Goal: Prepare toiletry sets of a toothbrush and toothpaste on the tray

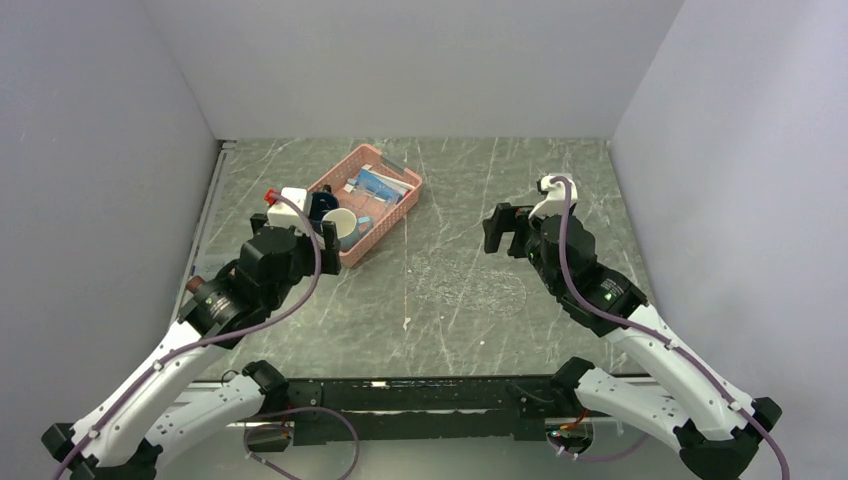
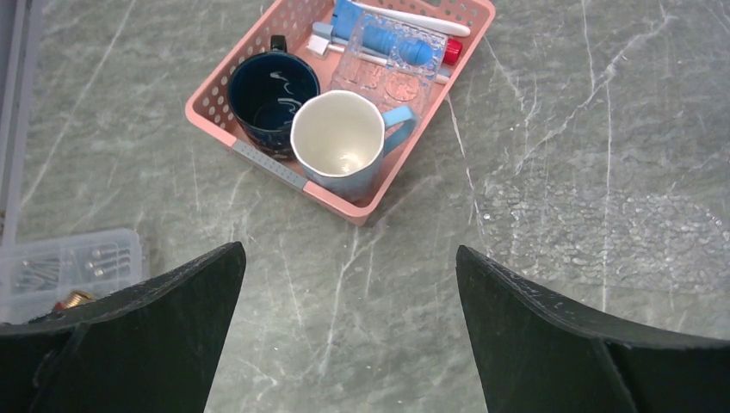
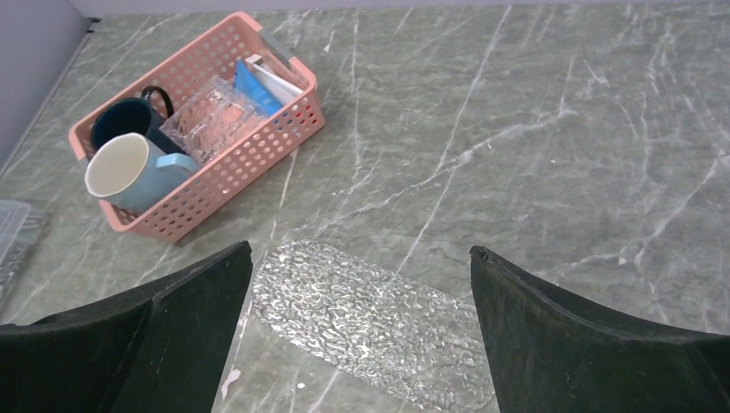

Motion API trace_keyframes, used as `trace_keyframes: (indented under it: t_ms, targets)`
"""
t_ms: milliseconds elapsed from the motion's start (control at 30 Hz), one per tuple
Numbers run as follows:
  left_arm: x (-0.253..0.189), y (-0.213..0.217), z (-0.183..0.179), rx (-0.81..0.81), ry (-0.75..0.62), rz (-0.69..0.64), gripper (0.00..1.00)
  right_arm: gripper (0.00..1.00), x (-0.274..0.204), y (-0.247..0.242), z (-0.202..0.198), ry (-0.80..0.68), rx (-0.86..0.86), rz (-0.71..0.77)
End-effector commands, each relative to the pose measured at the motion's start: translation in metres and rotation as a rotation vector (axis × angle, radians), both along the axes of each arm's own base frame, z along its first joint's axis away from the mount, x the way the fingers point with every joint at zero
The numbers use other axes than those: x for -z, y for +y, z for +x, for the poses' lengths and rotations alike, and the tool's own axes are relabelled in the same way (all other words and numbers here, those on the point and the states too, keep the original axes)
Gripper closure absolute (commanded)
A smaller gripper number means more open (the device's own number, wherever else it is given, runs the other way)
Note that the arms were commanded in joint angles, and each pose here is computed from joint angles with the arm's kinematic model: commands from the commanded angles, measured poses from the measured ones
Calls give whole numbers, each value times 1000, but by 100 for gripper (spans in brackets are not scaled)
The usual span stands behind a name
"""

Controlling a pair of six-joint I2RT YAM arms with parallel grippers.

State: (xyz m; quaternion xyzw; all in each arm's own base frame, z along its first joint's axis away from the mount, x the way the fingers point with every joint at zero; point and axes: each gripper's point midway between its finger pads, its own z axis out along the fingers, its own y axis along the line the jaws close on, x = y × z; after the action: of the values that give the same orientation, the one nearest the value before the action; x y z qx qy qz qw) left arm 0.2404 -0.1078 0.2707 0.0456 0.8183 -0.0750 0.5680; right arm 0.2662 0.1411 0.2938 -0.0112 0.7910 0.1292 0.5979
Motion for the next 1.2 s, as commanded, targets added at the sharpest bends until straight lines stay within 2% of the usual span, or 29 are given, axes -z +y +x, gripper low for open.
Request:
trace_keyframes:
  t_ms: [0,267,500,733,933,1167]
  targets:
    - [-5,2,4,-101,59,-73,1,0,-24,11,-2,-60,-62,58]
    - [3,10,20,-181,157,-111,1,0,-13,21,-3,-12,-98,53]
    - [7,40,42,-281,221,-188,8,0,-1,24,-4,26,-110,38]
    - [36,70,65,-414,341,-263,22,0,6,27,-4,76,-116,14]
    - [73,69,85,-425,480,-371,33,0,12,24,-5,96,-109,-1]
    - [102,72,106,-450,588,-430,39,0,15,18,-9,103,-96,-18]
